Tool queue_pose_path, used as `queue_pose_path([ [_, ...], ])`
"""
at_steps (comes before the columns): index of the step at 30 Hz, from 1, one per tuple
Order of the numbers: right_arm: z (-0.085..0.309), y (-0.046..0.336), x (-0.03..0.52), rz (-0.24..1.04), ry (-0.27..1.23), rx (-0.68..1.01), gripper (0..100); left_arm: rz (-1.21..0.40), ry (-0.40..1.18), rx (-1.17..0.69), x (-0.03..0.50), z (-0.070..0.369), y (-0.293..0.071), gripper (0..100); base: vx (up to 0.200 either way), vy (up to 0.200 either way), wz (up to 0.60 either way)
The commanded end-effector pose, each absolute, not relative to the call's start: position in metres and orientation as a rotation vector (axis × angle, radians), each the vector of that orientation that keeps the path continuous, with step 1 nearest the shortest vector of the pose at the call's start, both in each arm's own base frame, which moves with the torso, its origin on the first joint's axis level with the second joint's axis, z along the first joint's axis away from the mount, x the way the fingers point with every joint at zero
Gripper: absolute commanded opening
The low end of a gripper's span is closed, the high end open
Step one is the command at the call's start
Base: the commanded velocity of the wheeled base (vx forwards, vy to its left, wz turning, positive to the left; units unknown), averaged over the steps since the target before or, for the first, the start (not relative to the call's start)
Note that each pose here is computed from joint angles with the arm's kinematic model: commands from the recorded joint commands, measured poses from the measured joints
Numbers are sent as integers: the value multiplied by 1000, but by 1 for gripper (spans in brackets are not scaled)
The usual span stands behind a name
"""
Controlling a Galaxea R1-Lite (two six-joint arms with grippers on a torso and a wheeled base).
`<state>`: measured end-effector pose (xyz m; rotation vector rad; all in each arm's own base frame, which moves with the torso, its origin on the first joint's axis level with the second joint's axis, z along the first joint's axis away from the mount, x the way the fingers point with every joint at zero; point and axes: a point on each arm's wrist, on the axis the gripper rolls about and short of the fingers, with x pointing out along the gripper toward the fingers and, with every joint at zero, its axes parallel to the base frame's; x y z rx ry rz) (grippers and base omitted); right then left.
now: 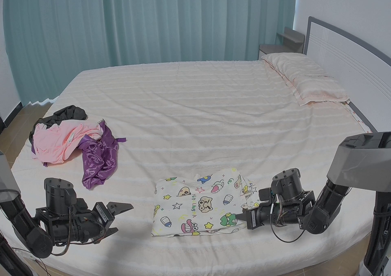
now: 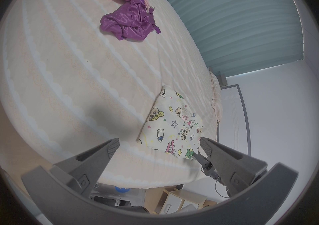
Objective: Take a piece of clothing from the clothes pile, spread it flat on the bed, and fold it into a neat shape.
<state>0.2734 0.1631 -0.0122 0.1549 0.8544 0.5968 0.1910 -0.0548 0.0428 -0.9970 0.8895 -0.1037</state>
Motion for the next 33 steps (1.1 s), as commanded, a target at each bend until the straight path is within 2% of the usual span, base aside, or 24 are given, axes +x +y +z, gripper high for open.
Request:
queue_pose_path([
  [1,-13,153,273,569,863,164,0,-99,889,-999,192,42,-54,100,0,0,0],
  [10,7,137,252,564,852,173,0,-96,889,-1000,191,42,-54,100,0,0,0],
  [22,-4,131,239,550,916,151,0,-94,888,-1001,192,42,-53,100,0,0,0],
  [23,-3,131,240,552,912,151,100,-93,889,-1001,192,42,-53,100,0,0,0],
  [26,4,132,240,563,883,154,100,-92,889,-1002,192,42,-53,100,0,0,0],
  [30,32,133,253,582,729,196,100,-93,890,-1003,192,42,-53,100,0,0,0],
  [32,36,133,258,578,705,204,100,-93,891,-1005,192,42,-53,100,0,0,0],
  [33,47,133,280,560,650,222,100,-92,898,-1005,193,40,-53,100,0,0,0],
])
